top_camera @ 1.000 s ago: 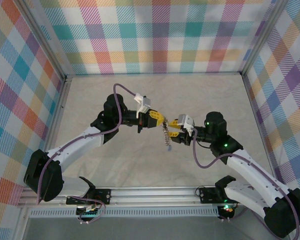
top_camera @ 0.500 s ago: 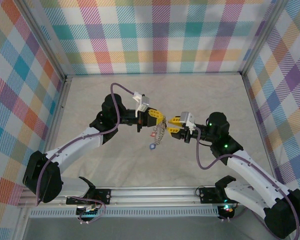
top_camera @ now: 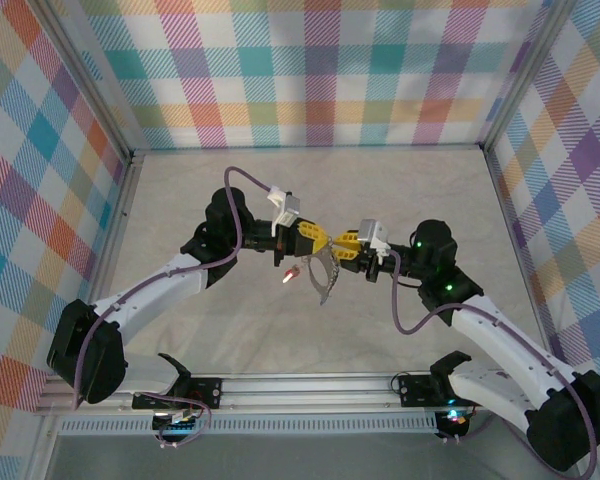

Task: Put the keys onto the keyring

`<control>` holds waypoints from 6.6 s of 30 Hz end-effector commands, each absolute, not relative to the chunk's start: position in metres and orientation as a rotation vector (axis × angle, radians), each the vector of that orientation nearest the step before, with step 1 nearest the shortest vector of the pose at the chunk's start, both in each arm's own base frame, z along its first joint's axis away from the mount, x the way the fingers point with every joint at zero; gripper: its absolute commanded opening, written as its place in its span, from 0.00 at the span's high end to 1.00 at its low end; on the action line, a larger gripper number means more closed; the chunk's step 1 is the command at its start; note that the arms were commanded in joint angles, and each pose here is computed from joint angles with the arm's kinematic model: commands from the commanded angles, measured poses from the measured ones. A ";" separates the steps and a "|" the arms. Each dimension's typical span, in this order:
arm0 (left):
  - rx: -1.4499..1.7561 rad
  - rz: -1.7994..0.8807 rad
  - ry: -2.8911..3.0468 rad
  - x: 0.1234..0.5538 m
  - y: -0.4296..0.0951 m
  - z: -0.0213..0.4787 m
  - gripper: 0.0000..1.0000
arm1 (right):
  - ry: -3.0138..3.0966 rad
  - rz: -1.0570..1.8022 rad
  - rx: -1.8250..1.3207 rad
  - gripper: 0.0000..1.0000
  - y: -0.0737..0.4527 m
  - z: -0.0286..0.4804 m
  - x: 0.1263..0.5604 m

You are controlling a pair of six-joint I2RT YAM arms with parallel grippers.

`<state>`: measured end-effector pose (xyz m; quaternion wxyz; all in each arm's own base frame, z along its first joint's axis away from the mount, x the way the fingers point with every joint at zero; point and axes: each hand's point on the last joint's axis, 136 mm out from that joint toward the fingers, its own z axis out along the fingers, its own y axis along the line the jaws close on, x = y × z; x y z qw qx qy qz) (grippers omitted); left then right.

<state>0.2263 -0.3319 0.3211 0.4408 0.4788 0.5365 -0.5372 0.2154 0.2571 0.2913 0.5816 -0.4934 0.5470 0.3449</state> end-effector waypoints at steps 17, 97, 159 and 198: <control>1.294 -1.329 1.240 0.216 -0.342 0.330 1.00 | 1.190 0.854 -1.198 0.88 0.266 0.313 0.211; 1.577 -1.143 1.467 0.222 -0.343 0.264 1.00 | 1.457 0.738 -1.421 0.73 0.263 0.250 0.207; 1.505 -1.227 1.285 0.218 -0.346 0.303 1.00 | 1.352 0.707 -1.372 0.75 0.253 0.279 0.206; 1.443 -1.240 1.216 0.215 -0.356 0.328 1.00 | 1.319 0.579 -1.177 0.91 0.236 0.290 0.217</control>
